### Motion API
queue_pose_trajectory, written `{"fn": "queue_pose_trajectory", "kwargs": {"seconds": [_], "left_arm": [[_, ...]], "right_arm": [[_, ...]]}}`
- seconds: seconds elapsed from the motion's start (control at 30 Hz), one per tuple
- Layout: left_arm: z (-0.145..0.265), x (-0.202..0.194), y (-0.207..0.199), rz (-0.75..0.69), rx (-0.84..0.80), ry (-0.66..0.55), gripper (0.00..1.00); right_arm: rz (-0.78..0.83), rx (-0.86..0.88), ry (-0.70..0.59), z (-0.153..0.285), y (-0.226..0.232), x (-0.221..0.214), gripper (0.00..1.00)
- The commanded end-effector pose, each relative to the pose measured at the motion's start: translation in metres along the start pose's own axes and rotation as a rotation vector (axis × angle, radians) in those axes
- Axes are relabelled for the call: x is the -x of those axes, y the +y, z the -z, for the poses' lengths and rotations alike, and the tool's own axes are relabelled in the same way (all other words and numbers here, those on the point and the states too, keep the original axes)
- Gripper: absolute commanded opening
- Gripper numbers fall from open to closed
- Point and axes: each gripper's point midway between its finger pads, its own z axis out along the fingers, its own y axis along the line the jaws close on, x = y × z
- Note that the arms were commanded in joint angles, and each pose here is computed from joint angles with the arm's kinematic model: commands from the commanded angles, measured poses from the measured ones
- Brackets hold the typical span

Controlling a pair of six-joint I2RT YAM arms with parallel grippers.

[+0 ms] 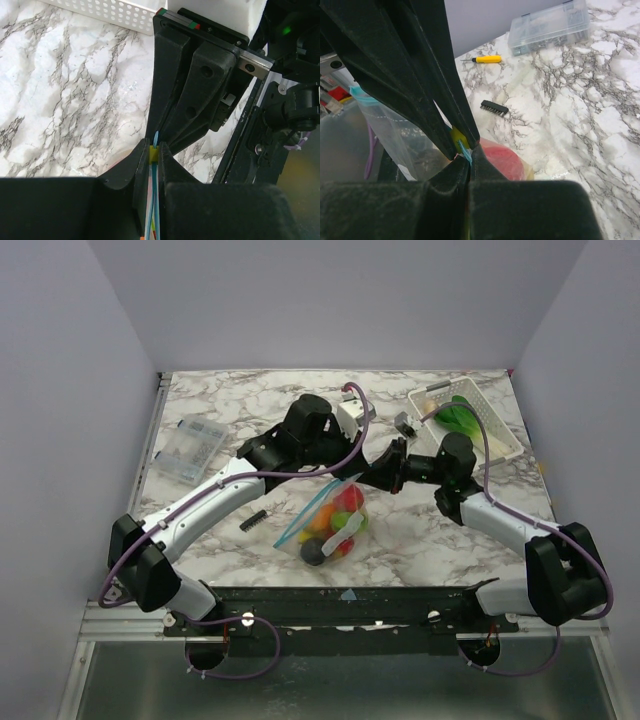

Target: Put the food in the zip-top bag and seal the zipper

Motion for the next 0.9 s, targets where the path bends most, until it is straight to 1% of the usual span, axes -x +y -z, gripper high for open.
{"fn": "queue_pose_trajectory", "kwargs": {"seconds": [0.0,0.17,0.43,0.47,0.57,0.63,0.7,0.87], "left_arm": [[0.006,-0.028,-0.006,0.025,-0.028,0.087,0.0],[0.012,-0.032,-0.006,0.032,-0.02,0.087,0.0],[0.025,-0.035,-0.005,0.04,-0.009,0.075,0.01],[0.025,-0.035,-0.005,0.046,-0.007,0.078,0.08],[0.025,-0.039,-0.003,0.066,-0.001,0.089,0.25],[0.025,-0.04,0.0,0.072,0.014,0.087,0.33],[0.025,-0.041,0.001,0.069,0.018,0.083,0.35],[0.028,-0.04,0.001,0.063,0.023,0.075,0.35]], "right_arm": [[0.033,-0.07,-0.124,0.0,-0.004,0.032,0.0],[-0.022,-0.101,-0.176,0.001,-0.01,0.028,0.0],[-0.037,-0.087,-0.178,0.002,-0.006,0.025,0.0],[-0.035,-0.087,-0.179,0.003,-0.005,0.025,0.0],[-0.035,-0.091,-0.164,0.004,-0.004,0.024,0.0],[-0.032,-0.096,-0.148,0.005,-0.004,0.023,0.0],[-0.032,-0.102,-0.14,0.006,-0.003,0.022,0.0],[-0.022,-0.125,-0.122,0.008,-0.005,0.019,0.0]]}}
